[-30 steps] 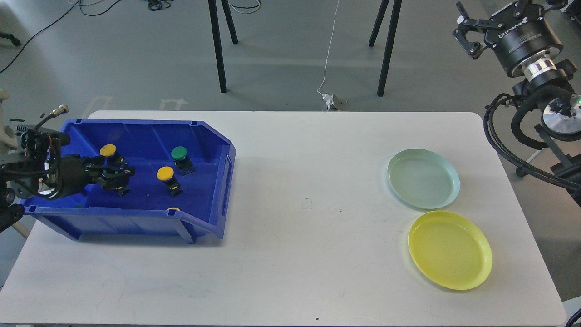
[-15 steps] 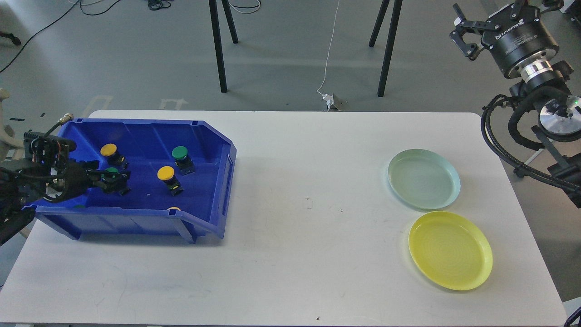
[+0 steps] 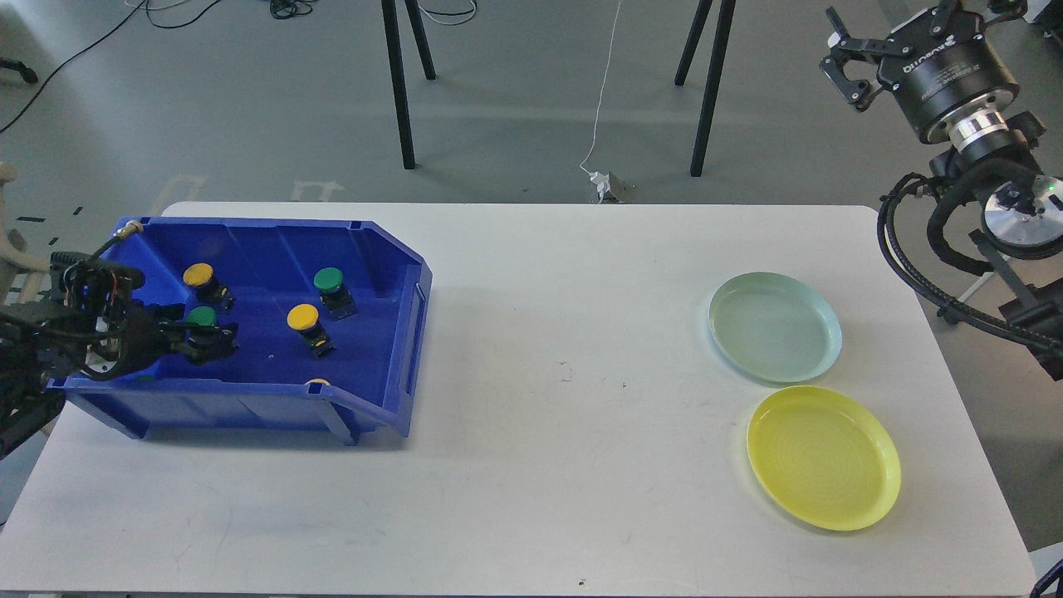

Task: Pass button and place on color plate
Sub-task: 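Lower the left gripper into the bin and grasp a green button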

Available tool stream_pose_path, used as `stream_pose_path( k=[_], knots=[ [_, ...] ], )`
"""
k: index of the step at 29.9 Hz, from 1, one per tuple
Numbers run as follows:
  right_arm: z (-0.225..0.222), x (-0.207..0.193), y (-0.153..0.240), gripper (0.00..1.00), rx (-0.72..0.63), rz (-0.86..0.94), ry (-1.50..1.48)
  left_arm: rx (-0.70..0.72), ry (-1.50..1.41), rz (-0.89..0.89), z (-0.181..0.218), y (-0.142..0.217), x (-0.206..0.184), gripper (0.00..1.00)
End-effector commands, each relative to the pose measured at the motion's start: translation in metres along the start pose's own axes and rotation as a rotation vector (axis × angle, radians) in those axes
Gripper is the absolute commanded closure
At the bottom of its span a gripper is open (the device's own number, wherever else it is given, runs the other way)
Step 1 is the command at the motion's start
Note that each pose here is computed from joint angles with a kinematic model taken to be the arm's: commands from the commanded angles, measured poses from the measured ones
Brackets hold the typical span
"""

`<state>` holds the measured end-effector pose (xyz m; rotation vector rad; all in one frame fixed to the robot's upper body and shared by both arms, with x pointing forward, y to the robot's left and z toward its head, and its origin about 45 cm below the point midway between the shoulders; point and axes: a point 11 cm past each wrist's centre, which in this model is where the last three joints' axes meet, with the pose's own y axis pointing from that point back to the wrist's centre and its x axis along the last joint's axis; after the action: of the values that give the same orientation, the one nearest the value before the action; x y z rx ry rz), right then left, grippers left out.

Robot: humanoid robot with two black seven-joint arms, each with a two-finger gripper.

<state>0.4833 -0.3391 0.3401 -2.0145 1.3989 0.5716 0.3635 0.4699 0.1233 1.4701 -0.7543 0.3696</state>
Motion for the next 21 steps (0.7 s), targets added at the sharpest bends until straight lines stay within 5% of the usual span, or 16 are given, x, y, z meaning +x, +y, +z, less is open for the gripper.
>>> stream_pose_path(
  k=[1, 12, 21],
  knots=[
    [-0.0004, 0.0002, 0.0001, 0.0, 0.001, 0.0, 0.001, -0.002, -0.002, -0.002, -0.0008, 0.0008, -0.0007, 0.37],
    [-0.0015, 0.0009, 0.0004, 0.0, 0.002, 0.002, 0.002, -0.004, -0.001, 0.001, -0.0007, 0.0009, 0.0011, 0.57],
    [-0.0014, 0.001, 0.0004, 0.0, 0.001, 0.004, 0.004, -0.006, -0.002, 0.012, -0.0002, 0.001, 0.0065, 0.62]
  ],
)
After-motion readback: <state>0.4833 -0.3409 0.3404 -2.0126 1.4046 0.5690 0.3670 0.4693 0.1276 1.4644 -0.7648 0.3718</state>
